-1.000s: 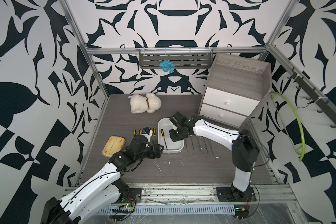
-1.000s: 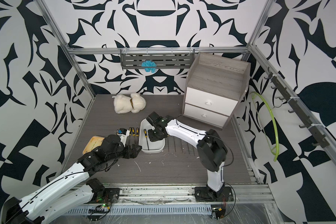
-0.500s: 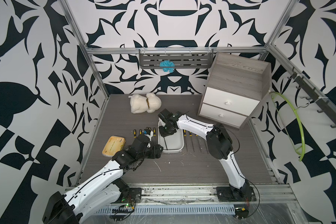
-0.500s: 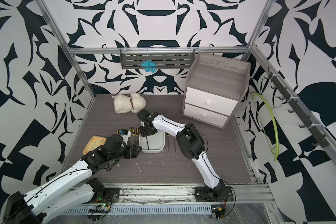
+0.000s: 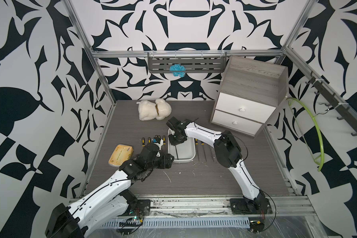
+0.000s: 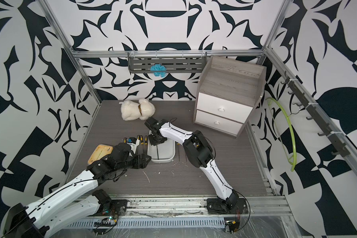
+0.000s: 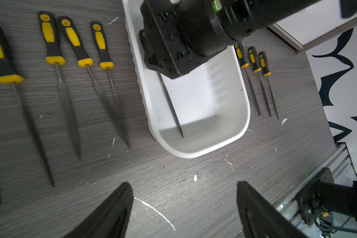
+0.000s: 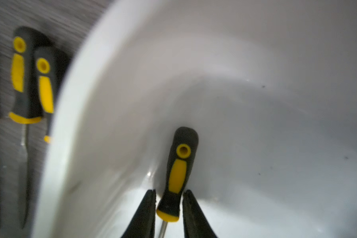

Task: Take the file tool out of the storage box
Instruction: Pick up the file tool from the storage box.

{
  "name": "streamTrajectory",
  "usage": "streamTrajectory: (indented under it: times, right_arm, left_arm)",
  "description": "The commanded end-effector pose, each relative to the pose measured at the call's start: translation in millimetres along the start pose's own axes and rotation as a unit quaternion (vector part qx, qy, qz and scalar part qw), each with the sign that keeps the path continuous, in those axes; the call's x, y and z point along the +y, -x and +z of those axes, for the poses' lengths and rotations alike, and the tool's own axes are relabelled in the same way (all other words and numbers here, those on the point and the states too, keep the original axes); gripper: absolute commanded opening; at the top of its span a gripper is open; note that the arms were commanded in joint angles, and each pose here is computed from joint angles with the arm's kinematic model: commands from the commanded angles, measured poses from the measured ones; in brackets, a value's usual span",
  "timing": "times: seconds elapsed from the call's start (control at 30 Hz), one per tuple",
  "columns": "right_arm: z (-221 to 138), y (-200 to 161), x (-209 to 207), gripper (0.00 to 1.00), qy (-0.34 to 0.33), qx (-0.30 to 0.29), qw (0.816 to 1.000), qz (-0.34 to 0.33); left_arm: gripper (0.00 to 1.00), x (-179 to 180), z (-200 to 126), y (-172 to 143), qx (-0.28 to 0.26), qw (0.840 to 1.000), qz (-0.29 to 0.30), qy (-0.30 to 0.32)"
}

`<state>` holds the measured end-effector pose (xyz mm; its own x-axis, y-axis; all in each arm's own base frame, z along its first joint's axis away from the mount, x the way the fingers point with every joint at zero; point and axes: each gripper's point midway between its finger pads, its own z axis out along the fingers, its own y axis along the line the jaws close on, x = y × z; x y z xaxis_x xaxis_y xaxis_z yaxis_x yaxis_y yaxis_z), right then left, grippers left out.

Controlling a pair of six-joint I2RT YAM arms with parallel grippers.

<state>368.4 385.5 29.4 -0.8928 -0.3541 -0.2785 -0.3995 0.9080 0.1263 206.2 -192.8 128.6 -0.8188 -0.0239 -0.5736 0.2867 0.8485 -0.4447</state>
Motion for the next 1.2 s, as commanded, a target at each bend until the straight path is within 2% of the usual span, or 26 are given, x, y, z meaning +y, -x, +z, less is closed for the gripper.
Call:
streamTrajectory:
  times: [0.0, 0.33, 0.5, 0.63, 0.87, 0.93, 1.17]
  right_arm:
    - [-17, 4, -23, 0.25, -0.060, -0.012, 0.998, -0.006]
    - [-2, 3, -18, 0.25, -0.048, 0.011, 0.999, -0.018]
    - [-4, 1, -25, 0.08, -0.057, 0.010, 0.998, -0.017]
    - [-23, 13, -15, 0.00, -0.029, -0.023, 0.999, -0.015]
    - [-67, 35, 3, 0.00, 0.018, -0.081, 0.996, -0.019]
    - [-80, 40, 6, 0.00, 0.030, -0.100, 0.994, -0.020]
    - [-138, 54, 21, 0.00, 0.079, -0.175, 0.981, -0.026]
  left_arm:
    - [0.84, -2, 2, -2, 0.005, 1.000, -0.002, -0.006]
    - [0.84, -2, 7, -5, 0.018, 1.000, -0.001, -0.006]
    - [0.84, -3, 6, -4, 0.015, 1.000, -0.001, -0.009]
    - [0.84, -4, 5, -3, 0.012, 1.000, -0.001, -0.010]
    - [0.84, -6, 6, -3, 0.012, 1.000, 0.000, -0.016]
    - [0.89, -9, 2, 1, 0.001, 1.000, 0.002, -0.023]
    - [0.91, -33, -20, 22, -0.066, 0.993, 0.023, -0.091]
